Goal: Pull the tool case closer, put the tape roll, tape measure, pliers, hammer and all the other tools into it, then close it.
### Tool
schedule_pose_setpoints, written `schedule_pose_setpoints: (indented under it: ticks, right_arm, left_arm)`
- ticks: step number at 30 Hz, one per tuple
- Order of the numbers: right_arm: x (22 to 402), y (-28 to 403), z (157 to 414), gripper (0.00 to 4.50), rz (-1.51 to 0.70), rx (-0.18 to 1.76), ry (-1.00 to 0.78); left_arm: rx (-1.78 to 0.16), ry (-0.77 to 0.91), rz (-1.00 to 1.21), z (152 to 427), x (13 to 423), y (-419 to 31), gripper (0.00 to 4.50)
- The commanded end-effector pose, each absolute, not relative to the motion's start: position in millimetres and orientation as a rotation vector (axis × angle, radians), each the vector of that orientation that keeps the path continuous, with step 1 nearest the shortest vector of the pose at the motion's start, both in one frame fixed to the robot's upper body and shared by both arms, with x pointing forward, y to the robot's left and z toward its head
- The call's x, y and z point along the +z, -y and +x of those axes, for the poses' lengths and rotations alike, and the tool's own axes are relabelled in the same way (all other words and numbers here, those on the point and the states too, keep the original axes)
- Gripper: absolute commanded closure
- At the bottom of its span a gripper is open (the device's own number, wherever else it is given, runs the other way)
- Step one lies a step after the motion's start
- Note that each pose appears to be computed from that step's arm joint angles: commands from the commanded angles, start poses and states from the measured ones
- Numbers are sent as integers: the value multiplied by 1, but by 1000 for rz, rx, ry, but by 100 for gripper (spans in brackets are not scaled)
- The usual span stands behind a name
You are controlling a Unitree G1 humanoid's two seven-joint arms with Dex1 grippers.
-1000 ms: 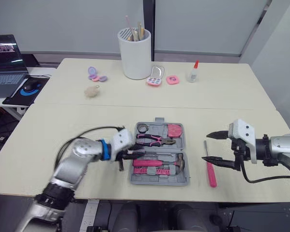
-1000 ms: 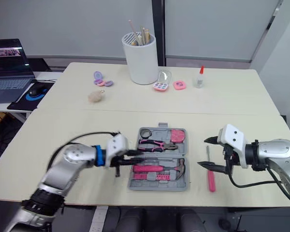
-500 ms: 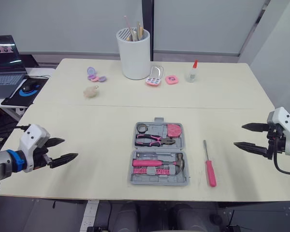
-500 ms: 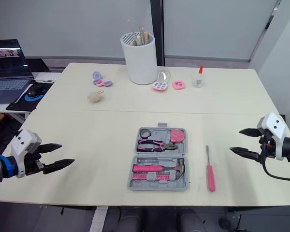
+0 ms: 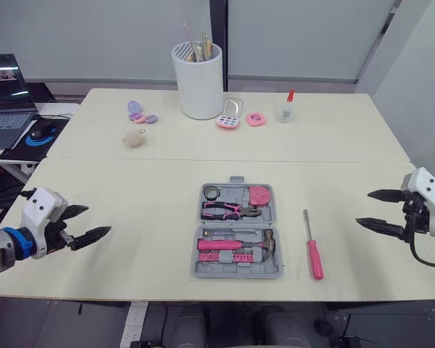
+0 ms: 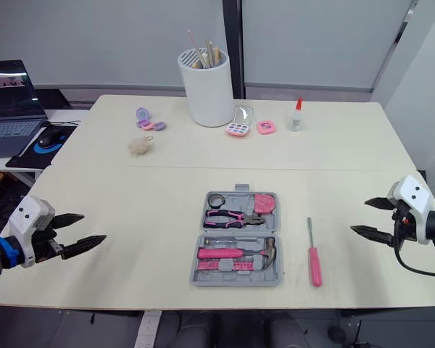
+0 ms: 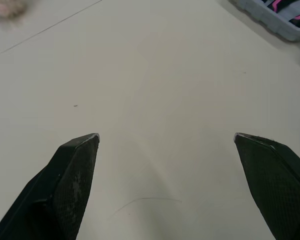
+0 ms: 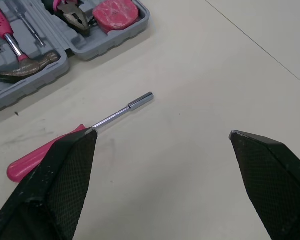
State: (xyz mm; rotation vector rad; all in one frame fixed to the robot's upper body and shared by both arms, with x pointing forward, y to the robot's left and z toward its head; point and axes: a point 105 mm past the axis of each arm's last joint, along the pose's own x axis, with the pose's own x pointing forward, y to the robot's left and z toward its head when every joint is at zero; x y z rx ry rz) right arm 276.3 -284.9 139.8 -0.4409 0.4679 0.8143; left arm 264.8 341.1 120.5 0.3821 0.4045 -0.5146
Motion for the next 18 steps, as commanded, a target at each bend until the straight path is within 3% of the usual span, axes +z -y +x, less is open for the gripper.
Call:
schedule_pose_setpoints:
  ticks: [1,18]
  right_arm:
    - [148,284,281,0,-473,812,-429]
    - [144,288,288,0,-505,803,-418]
  left_arm:
    - [-496,-349,421,268,130,-341,1]
    - [-505,-283,351,275,142,-328,1]
